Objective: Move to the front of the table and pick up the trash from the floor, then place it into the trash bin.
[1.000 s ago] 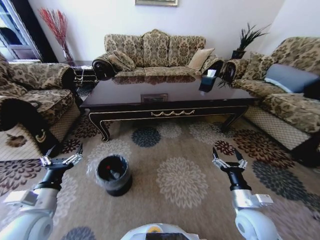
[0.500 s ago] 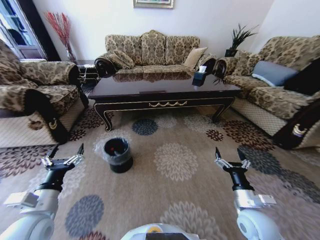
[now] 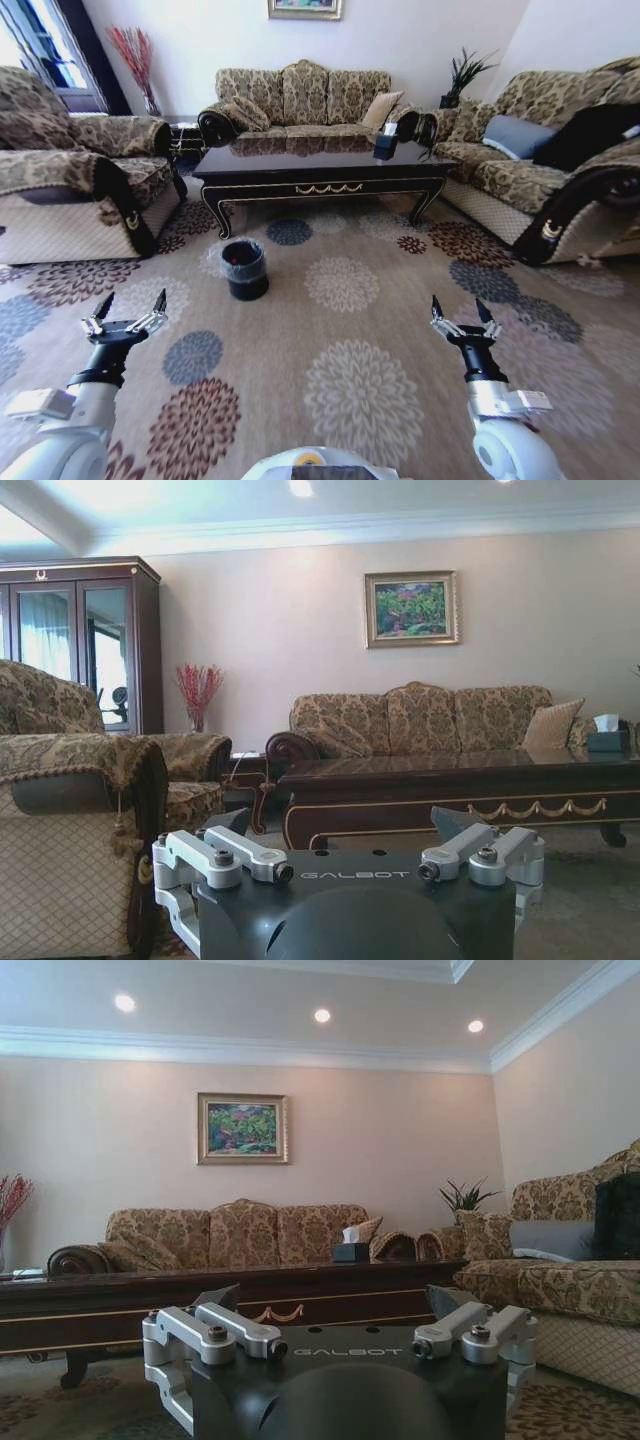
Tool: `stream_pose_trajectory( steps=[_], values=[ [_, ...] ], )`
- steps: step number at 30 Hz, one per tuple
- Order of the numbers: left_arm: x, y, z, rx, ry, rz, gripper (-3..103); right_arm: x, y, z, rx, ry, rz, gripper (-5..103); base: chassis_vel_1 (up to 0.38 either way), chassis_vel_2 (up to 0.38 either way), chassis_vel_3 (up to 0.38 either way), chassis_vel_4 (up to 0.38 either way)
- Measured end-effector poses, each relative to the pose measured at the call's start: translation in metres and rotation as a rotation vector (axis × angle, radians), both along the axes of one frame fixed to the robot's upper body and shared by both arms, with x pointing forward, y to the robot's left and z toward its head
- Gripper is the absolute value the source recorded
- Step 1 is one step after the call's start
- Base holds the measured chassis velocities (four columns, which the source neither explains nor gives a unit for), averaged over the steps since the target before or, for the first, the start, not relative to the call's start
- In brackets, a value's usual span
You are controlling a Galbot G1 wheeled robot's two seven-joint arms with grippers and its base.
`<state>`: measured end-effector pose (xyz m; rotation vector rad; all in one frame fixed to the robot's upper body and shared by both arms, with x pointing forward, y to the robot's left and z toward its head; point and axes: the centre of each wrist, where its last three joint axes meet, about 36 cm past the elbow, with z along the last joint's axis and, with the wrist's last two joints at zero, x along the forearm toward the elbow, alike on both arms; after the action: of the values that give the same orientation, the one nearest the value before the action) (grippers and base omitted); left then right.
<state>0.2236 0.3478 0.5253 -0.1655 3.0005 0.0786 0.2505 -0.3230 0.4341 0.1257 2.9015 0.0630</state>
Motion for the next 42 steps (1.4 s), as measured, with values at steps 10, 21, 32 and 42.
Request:
stream_pose_trajectory(
  steps=[10, 21, 32, 42],
  values=[
    [-0.0002, -0.0021, -0.0007, -0.002, 0.001, -0.005, 100, -0.0002, -0.0004, 0.0003, 0.003, -0.004, -0.008, 100, 0.369, -0.354, -0.362, 0.359],
    [-0.0009, -0.0027, -0.0017, 0.001, 0.001, -0.005, 100, -0.0010, 0.0007, -0.0051, 0.012, -0.012, -0.012, 100, 0.339, -0.358, -0.337, 0.355],
    [-0.0006, -0.0047, -0.0030, -0.018, -0.004, -0.013, 100, 0.0024, -0.0034, -0.0056, -0.008, -0.044, -0.001, 100, 0.141, -0.197, -0.155, 0.195],
    [0.0003, -0.0040, -0.0014, -0.044, -0.014, -0.020, 100, 0.0062, -0.0056, -0.0009, -0.036, -0.055, -0.003, 100, -0.016, 0.030, 0.026, -0.028]
  ],
)
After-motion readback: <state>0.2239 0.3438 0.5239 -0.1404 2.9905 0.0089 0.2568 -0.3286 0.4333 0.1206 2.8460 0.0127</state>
